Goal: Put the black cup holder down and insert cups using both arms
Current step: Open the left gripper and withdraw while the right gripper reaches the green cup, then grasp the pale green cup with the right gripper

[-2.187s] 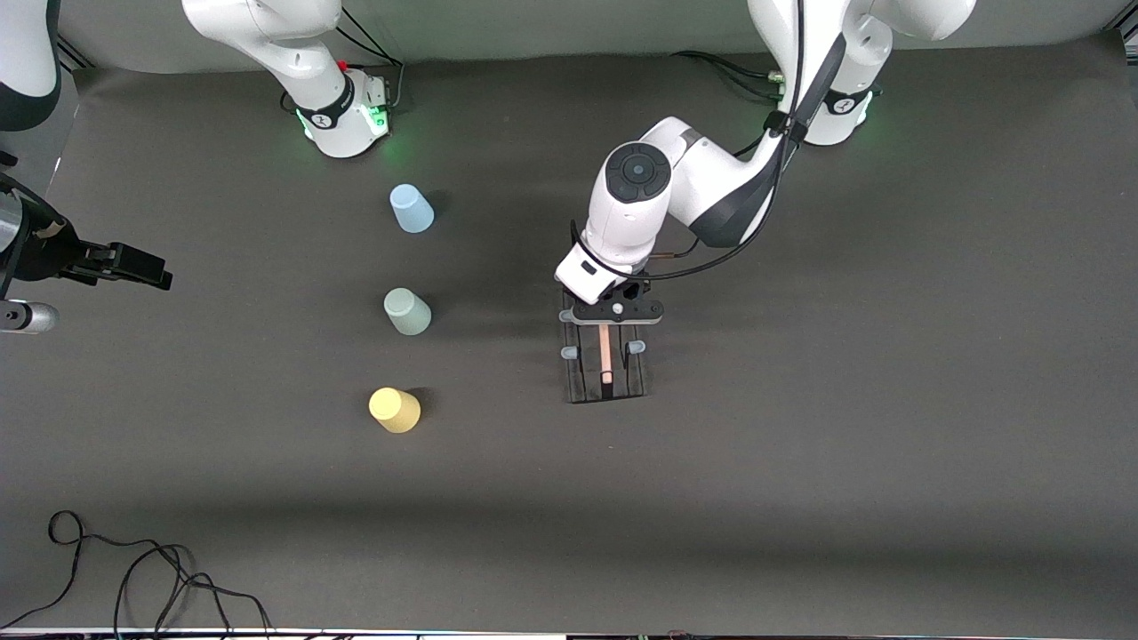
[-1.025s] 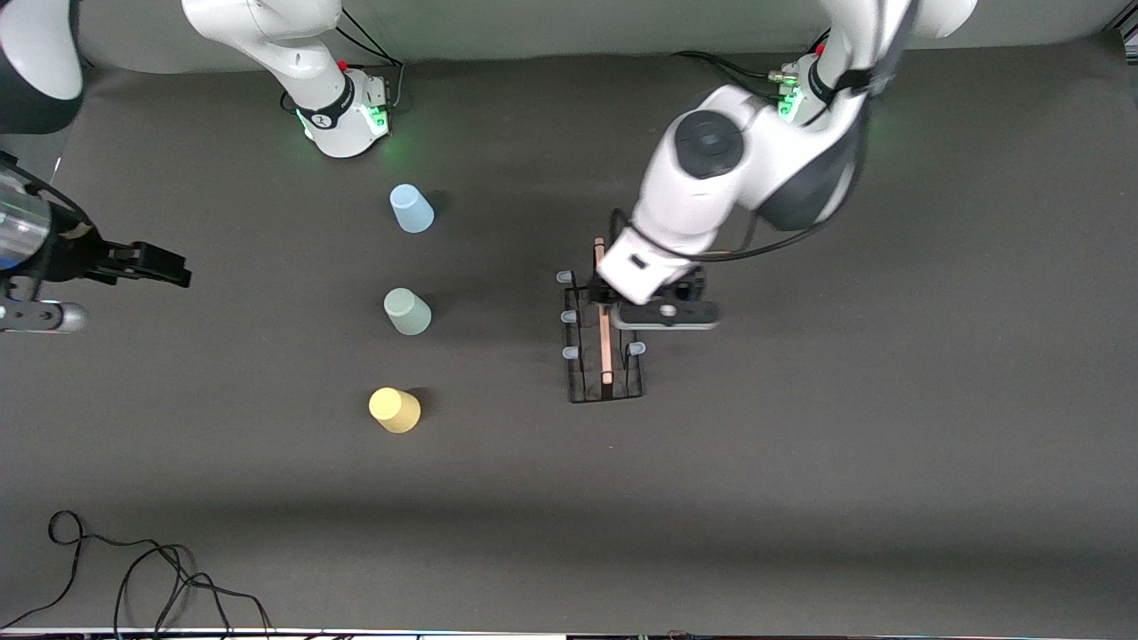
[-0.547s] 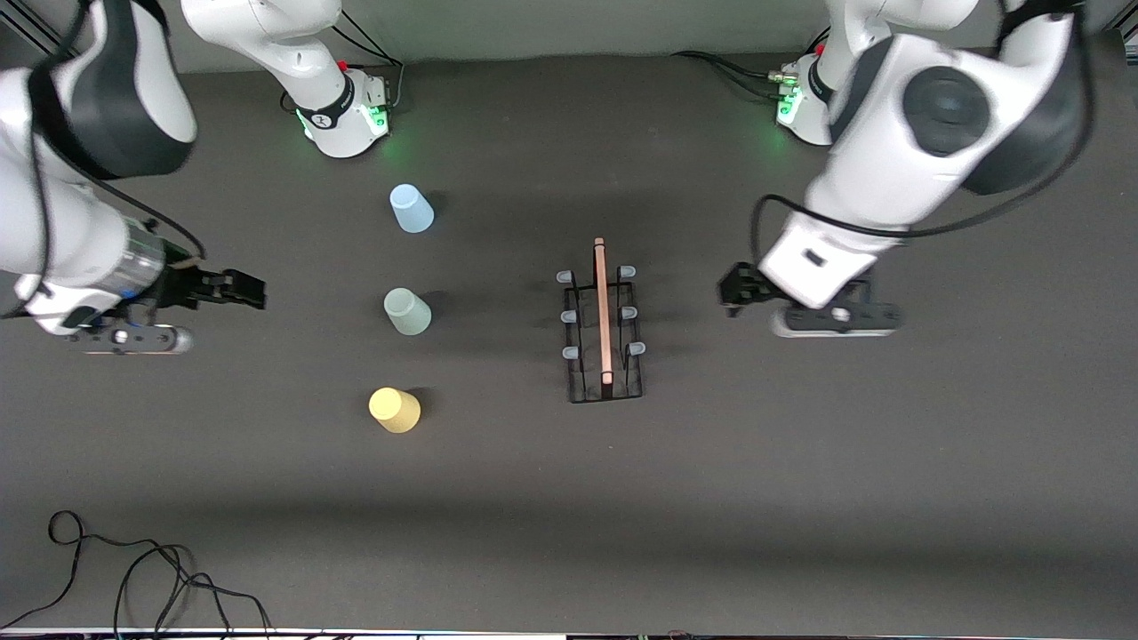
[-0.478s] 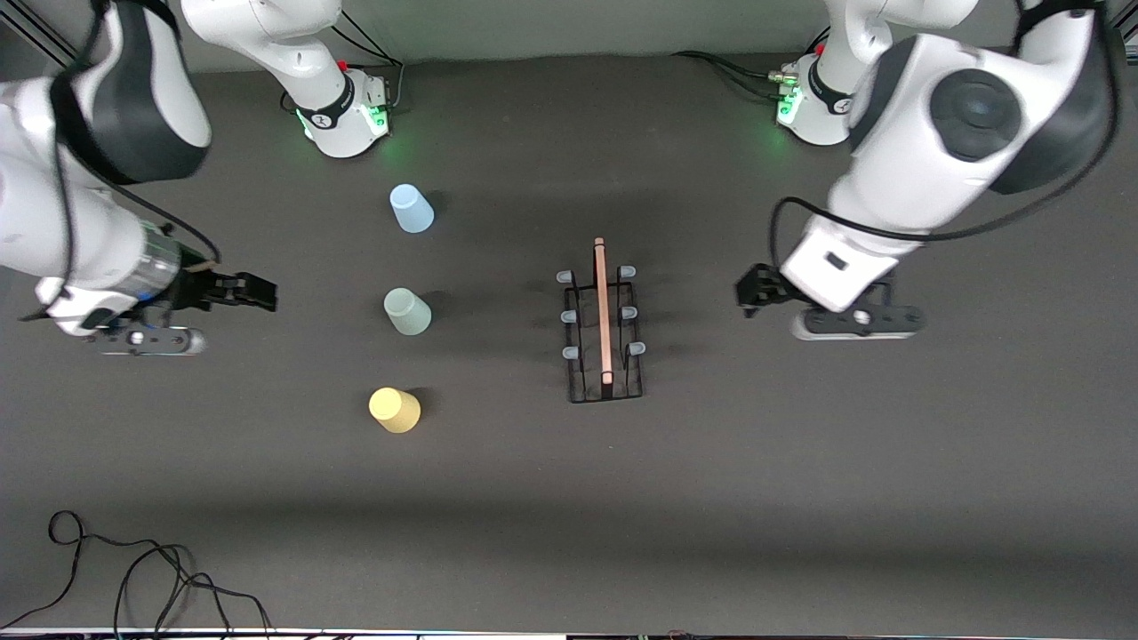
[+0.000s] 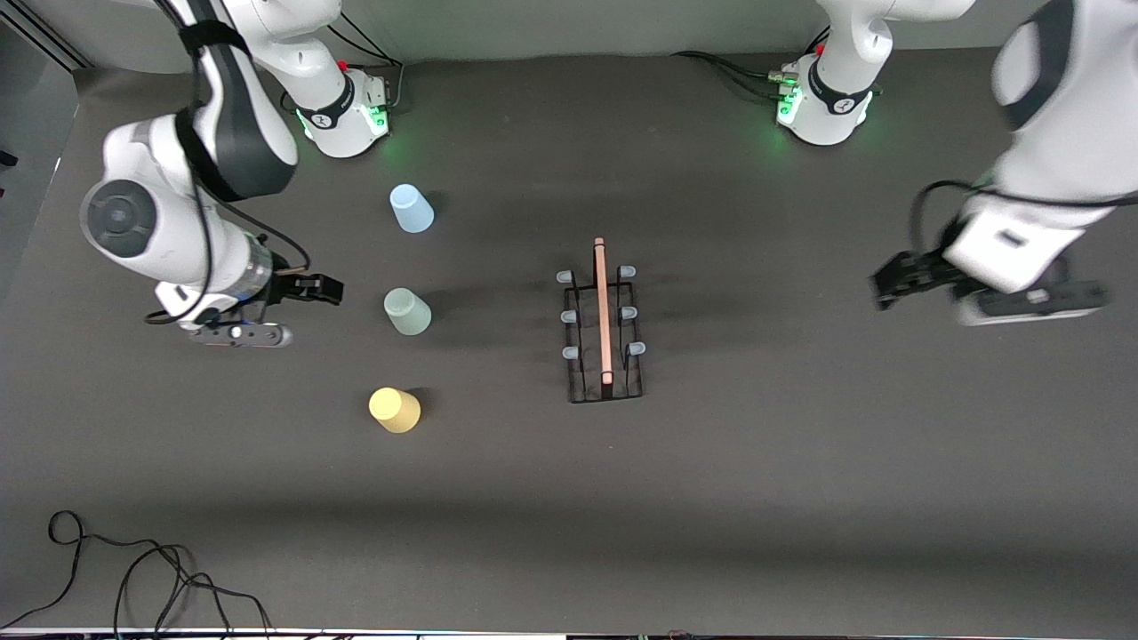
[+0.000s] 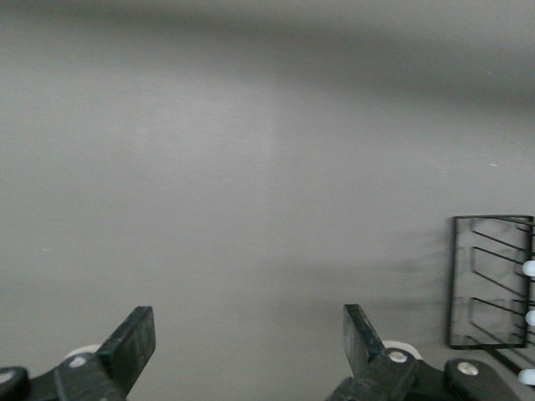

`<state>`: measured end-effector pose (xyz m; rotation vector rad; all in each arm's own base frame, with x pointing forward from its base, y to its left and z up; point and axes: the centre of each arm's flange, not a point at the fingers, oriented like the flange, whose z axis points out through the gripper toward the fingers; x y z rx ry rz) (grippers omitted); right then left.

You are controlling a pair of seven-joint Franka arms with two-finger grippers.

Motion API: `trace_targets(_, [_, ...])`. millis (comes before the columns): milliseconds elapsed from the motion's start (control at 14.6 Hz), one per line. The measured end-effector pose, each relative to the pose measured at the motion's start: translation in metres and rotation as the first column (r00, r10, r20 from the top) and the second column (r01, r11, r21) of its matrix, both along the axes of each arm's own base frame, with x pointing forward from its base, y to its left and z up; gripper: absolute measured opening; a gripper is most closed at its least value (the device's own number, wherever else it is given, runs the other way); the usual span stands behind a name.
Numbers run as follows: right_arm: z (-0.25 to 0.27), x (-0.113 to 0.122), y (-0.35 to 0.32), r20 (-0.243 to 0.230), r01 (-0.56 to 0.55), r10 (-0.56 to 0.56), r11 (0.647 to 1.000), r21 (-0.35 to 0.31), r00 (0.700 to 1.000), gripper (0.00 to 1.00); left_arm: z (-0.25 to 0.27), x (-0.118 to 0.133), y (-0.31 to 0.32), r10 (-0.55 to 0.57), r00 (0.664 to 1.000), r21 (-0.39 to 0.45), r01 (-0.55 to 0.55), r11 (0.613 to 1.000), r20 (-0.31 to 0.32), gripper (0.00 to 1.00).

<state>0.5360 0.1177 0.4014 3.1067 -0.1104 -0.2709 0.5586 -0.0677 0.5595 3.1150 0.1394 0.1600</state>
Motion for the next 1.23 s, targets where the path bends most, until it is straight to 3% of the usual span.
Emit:
trace_targets(137, [-0.022,-0.008,0.005,0.013,-0.003,0.003,1.0,0.003,1.0,1.0,0.004,-0.004,0.036,0.0,1.0,0.005,0.0,1.0,0.006,1.0])
trace_targets(342, [-0.055,-0.023,0.019,0.051,0.017,-0.017,1.0,0.005,0.999,1.0,-0.005,-0.003,0.041,-0.019,1.0,0.009,0.019,1.0,-0.01,1.0])
trace_targets(752, [-0.097,-0.042,0.024,0.064,0.087,-0.089,0.995,0.04,0.994,1.0,0.005,0.002,0.065,-0.052,0.999,0.017,0.052,0.998,-0.004,1.0])
trace_targets(1230, [-0.159,-0.055,0.034,0.092,0.13,-0.132,0.991,0.031,0.987,1.0,-0.009,0.026,0.069,-0.083,0.994,0.019,0.084,0.996,-0.065,1.0])
